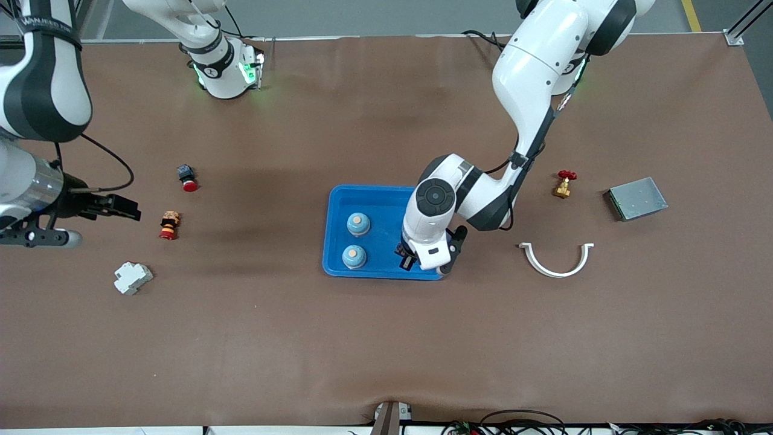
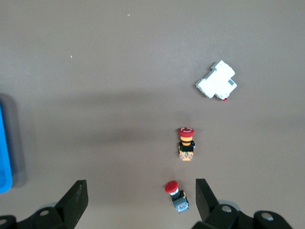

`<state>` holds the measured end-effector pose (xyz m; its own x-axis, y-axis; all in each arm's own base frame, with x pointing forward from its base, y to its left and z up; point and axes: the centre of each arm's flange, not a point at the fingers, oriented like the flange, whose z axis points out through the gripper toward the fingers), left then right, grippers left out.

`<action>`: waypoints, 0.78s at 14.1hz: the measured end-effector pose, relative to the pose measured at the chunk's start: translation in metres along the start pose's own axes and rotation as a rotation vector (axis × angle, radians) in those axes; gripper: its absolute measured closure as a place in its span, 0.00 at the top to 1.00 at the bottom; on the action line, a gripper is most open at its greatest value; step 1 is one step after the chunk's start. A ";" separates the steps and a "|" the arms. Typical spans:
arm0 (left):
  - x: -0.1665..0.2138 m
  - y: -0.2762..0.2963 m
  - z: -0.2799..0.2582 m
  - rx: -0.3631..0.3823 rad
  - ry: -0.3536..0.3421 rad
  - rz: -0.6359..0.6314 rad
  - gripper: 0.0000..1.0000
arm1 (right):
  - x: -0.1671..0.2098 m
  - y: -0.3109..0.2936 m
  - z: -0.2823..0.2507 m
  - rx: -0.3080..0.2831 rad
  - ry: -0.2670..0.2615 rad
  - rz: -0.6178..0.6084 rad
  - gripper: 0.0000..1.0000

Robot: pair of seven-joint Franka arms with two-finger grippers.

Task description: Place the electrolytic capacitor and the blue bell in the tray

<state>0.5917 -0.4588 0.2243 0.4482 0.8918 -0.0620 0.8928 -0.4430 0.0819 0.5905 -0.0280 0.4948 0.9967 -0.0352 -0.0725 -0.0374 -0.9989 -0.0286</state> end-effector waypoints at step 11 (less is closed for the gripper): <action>0.002 -0.004 0.013 0.020 0.008 0.002 0.48 | -0.065 -0.027 -0.066 0.007 0.020 -0.014 1.00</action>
<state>0.5893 -0.4562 0.2109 0.4496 0.8916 -0.0535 0.8927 -0.4465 0.0617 0.5315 -0.0011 0.5659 0.9984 -0.0215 -0.0524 -0.0234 -0.9991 -0.0366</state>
